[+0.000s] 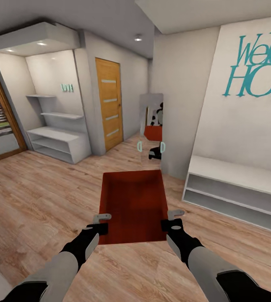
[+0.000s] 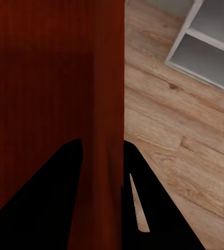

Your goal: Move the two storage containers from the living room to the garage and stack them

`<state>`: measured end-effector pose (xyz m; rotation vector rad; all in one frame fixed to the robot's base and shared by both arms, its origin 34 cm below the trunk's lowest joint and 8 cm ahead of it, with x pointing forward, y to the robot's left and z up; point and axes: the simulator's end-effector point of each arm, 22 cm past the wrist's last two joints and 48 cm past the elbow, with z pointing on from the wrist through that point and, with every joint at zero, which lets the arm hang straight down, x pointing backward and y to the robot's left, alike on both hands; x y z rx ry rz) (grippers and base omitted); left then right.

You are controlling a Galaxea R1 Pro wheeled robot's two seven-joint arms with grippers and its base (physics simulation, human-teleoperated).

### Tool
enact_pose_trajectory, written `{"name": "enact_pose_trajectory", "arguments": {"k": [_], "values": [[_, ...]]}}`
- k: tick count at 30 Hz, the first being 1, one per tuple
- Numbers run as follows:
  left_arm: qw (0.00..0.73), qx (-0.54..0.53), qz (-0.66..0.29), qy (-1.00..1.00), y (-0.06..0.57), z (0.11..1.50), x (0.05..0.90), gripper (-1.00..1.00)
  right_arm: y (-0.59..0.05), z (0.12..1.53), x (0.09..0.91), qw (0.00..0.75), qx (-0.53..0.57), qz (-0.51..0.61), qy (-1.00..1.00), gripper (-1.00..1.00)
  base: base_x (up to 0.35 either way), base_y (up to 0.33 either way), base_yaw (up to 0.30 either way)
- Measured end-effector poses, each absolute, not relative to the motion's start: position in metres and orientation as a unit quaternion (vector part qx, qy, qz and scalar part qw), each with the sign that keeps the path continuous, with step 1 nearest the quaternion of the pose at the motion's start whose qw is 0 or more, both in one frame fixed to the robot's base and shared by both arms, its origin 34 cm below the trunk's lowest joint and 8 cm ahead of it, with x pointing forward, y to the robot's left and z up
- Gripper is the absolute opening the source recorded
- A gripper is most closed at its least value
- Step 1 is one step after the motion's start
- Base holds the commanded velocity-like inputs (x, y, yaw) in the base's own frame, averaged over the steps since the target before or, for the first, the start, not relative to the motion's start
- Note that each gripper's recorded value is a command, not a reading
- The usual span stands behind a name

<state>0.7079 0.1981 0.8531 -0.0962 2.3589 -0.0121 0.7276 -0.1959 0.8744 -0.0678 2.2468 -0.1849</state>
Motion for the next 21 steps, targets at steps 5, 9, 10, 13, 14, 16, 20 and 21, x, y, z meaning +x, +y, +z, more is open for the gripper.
{"name": "enact_pose_trajectory", "arguments": {"k": [5, 9, 10, 13, 14, 16, 20, 21], "values": [[0.381, -0.038, -0.005, 0.924, 0.1981, 0.8531, 0.7080, -1.00, -0.1958, 0.8744, 0.7276, 0.429, -0.027, -0.074, 0.900, -1.00, 0.322, 0.000, 0.269], [0.381, -0.038, -0.005, 0.924, 0.1981, 0.8531, 0.7080, -1.00, -0.1958, 0.8744, 0.7276, 0.429, -0.027, -0.074, 0.900, -1.00, 0.322, 0.000, 0.269], [0.381, -0.038, -0.005, 0.924, 0.1982, 0.8531, 0.7080, -1.00, -0.1958, 0.8744, 0.7276, 0.429, -0.027, -0.074, 0.900, -1.00, 0.322, 0.000, 0.269], [0.380, -0.038, -0.005, 0.924, 0.1983, 0.8531, 0.7080, -1.00, -0.1957, 0.8744, 0.7276, 0.429, -0.027, -0.074, 0.900, -1.00, 0.322, 0.000, 0.221], [0.381, -0.038, -0.005, 0.924, 0.1981, 0.8531, 0.7080, -1.00, -0.1959, 0.8744, 0.7276, 0.429, -0.027, -0.074, 0.900, -1.00, 0.322, 0.000, 0.112], [0.381, -0.038, -0.005, 0.924, 0.1980, 0.8531, 0.7080, -1.00, -0.1960, 0.8744, 0.7276, 0.429, -0.027, -0.074, 0.900, -1.00, 0.322, 0.000, 0.045], [0.381, -0.038, -0.005, 0.924, 0.1980, 0.8531, 0.7080, -1.00, -0.1960, 0.8744, 0.7276, 0.429, -0.027, -0.074, 0.900, -1.00, 0.322, 0.000, 0.007], [0.381, -0.038, -0.005, 0.924, 0.1980, 0.8531, 0.7080, -1.00, -0.1960, 0.8744, 0.7276, 0.429, -0.027, -0.074, 0.900, -1.00, 0.322, 0.000, 0.002]]}}
